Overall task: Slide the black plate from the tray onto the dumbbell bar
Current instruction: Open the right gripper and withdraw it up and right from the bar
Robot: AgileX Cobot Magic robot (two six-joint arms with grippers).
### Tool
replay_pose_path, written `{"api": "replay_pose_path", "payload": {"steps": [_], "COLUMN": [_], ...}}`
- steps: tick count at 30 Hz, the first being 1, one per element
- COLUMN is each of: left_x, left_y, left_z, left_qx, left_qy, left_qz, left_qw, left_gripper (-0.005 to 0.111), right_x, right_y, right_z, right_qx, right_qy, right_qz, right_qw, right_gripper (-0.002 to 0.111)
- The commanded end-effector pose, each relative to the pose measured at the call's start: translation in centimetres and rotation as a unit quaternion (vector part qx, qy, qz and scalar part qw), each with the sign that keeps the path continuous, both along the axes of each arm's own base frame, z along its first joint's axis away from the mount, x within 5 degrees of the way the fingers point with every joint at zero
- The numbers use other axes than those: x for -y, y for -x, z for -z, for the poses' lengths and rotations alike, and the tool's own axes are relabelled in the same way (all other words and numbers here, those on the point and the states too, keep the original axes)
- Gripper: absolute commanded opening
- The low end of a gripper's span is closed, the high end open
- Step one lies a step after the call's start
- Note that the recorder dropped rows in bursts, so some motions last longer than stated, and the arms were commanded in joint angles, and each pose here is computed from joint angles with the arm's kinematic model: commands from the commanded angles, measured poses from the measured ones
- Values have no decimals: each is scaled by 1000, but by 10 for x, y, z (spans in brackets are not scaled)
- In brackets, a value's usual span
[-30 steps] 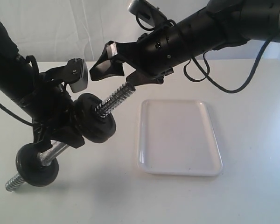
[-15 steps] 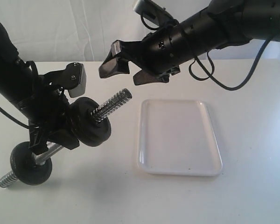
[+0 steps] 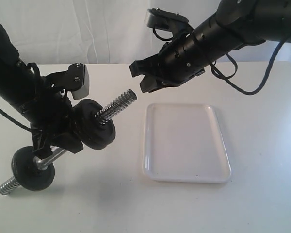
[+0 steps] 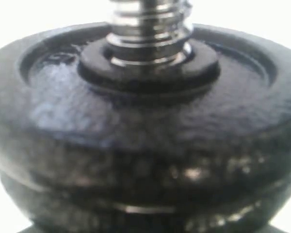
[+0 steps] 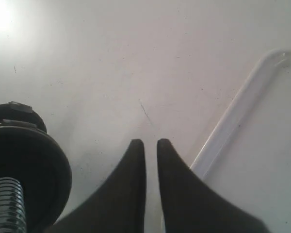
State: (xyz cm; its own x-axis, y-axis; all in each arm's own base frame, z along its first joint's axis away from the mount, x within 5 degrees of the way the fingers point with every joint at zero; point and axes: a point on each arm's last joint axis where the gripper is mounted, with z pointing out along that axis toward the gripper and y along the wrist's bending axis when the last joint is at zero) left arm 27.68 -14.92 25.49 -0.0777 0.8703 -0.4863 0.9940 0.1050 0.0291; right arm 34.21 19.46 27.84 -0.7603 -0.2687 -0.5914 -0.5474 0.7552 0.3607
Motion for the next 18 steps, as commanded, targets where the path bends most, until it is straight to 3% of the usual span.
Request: {"api": "replay_pose_path", "payload": {"steps": [1,8,18], "left_x": [25,23,19], "left_y": [3,-9,-31], "left_z": [-57,-57,-51], "left_qx": [-26,0,4], "left_qy": [236,241,262], "left_qz": [-98,-167,-298], "left_qw": [966,956,918], "left_gripper": [0,0,0], "right_x": [3,7,15], "right_y": [-1,-2,-2], "right_z": [-5,-2,3], "right_qx": [9,24,27], "right_qy": [5,40,94], "right_qz": [1,-8,-16], "right_qw": [1000,999,995], "right_gripper": [3,0,0]}}
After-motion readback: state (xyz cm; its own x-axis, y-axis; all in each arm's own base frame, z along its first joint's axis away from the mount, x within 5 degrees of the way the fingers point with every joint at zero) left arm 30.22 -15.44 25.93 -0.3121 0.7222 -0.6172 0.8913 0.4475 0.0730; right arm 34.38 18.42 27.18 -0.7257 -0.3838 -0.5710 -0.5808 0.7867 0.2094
